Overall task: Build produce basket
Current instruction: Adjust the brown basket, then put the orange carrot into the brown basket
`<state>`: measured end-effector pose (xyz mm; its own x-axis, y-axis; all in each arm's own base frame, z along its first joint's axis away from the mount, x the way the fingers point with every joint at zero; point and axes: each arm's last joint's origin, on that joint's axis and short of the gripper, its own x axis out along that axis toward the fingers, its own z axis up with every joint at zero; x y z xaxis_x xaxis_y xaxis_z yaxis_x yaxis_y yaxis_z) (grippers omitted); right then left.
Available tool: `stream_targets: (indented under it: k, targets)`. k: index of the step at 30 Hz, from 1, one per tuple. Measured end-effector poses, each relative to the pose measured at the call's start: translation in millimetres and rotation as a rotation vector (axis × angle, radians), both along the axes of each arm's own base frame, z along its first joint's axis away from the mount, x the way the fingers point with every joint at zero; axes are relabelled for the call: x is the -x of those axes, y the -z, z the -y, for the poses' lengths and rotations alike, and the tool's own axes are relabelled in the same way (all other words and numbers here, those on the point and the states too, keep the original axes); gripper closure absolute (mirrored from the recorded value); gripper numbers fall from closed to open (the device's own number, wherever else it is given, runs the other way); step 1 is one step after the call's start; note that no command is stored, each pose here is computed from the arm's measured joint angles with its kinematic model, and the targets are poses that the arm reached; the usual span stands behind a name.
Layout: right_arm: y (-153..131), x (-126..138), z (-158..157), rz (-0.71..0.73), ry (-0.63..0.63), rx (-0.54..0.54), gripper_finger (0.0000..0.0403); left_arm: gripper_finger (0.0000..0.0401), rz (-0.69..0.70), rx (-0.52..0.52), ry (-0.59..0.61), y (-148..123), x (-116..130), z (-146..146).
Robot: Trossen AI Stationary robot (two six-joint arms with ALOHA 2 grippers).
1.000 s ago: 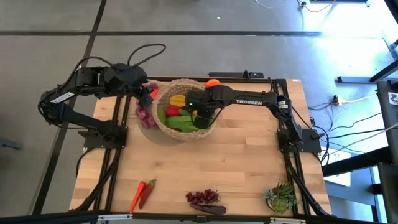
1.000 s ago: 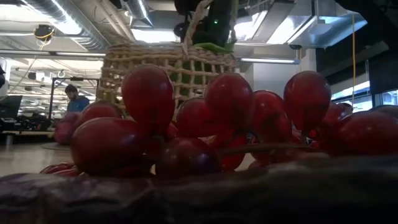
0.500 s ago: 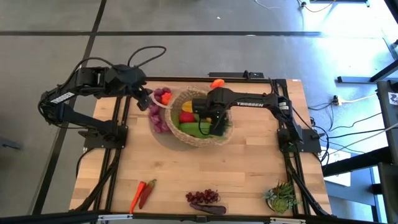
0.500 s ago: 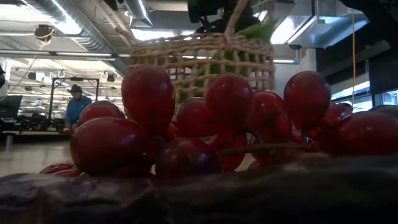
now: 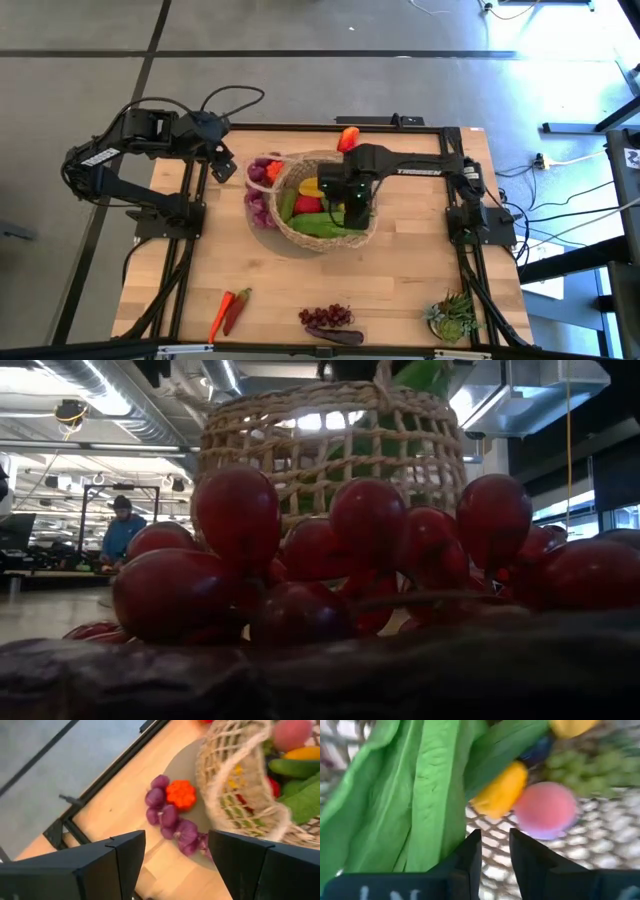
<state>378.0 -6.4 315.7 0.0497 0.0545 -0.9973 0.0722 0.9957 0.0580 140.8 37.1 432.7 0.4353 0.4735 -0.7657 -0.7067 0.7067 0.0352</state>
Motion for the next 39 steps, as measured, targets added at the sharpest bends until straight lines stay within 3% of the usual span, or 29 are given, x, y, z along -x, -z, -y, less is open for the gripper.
stream_targets:
  k: [5,12,16,23,29,35,39]
  targets:
    - [-35.7,19.8,-1.3,0.134,0.068,0.027,0.0305,0.0193,-0.039,0.059,-0.084,4.5,7.2,1.3]
    - [-81.4,41.2,-4.4,0.4,0.068,0.032,0.0305,0.0193,-0.016,0.135,-0.115,8.1,5.9,2.9]
    - [-102.8,56.8,-6.8,0.506,0.044,0.068,0.0305,0.0193,-0.102,0.207,-0.012,27.5,-0.5,9.5]
    - [-129.2,85.8,-9.0,0.606,-0.022,0.087,0.0305,0.0193,-0.314,0.301,0.33,80.7,-18.3,30.6]
    - [-141.6,102.4,-8.7,0.652,-0.039,0.095,0.0305,0.0193,-0.226,0.349,0.552,120.0,-43.4,47.2]
    - [-144.8,113.3,-10.0,0.638,-0.099,0.064,0.0305,0.0193,-0.134,0.36,0.648,135.6,-54.4,68.2]
    - [-144.7,113.5,-10.8,0.637,-0.115,0.038,0.0305,0.0193,-0.127,0.506,0.525,138.2,-49.8,85.9]
